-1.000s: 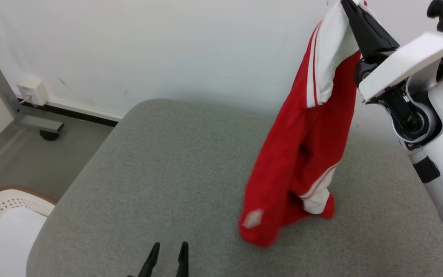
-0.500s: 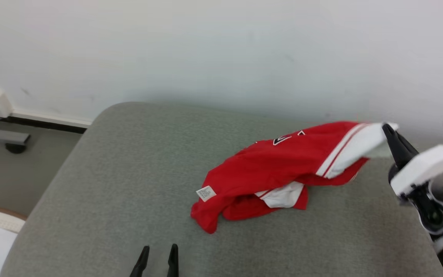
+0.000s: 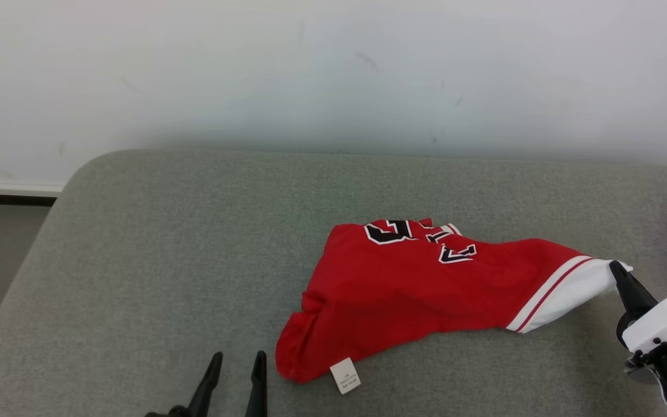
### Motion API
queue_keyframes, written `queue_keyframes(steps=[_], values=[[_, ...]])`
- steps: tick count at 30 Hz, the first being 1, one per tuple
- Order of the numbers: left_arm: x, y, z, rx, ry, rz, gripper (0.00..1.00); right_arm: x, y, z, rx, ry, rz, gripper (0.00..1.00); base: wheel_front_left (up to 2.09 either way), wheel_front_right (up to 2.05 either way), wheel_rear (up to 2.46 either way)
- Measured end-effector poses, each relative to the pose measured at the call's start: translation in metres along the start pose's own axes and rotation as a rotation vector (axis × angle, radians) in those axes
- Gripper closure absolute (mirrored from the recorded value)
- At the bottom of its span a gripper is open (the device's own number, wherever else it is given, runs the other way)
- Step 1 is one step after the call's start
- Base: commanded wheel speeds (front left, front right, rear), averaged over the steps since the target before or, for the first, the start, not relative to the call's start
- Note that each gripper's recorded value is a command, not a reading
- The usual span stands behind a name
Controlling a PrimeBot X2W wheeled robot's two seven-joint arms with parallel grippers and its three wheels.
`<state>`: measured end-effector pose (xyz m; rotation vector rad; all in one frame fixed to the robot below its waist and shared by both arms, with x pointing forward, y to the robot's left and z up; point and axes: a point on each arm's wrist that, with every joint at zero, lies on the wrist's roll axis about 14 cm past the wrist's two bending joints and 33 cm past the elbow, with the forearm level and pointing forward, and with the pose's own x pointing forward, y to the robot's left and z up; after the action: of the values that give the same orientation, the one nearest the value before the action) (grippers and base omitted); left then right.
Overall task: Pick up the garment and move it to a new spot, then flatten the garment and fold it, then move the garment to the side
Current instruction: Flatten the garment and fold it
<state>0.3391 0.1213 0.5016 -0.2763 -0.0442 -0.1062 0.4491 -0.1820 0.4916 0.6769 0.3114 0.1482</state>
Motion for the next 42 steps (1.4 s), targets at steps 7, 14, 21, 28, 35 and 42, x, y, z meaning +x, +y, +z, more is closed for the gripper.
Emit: queue_keyframes(steps=[7,14,21,28,35,42], values=[[0.008,-0.004,-0.007,-0.002,0.021,-0.018,0.00,-0.012,-0.033,-0.012,0.026,0.041,-0.111,1.00,0.00,0.00,0.00],[0.012,-0.006,-0.005,-0.001,0.014,-0.029,0.00,-0.006,-0.033,-0.028,-0.063,0.099,-0.160,0.00,0.00,0.00,0.00],[0.010,-0.004,-0.002,0.001,0.005,-0.022,0.00,-0.011,-0.039,-0.020,-0.297,0.081,-0.197,0.00,0.00,0.00,0.00],[0.003,-0.005,-0.001,0.011,0.003,-0.025,0.00,-0.043,-0.055,0.002,-0.528,-0.037,-0.212,0.00,0.00,0.00,0.00],[0.004,-0.015,0.001,0.030,-0.006,-0.064,0.00,-0.077,-0.066,0.018,-0.626,-0.170,-0.215,0.00,0.00,0.00,0.00],[0.001,-0.018,0.003,0.037,-0.011,-0.081,0.00,-0.108,-0.077,0.007,-0.671,-0.240,-0.217,0.00,0.00,0.00,0.00]])
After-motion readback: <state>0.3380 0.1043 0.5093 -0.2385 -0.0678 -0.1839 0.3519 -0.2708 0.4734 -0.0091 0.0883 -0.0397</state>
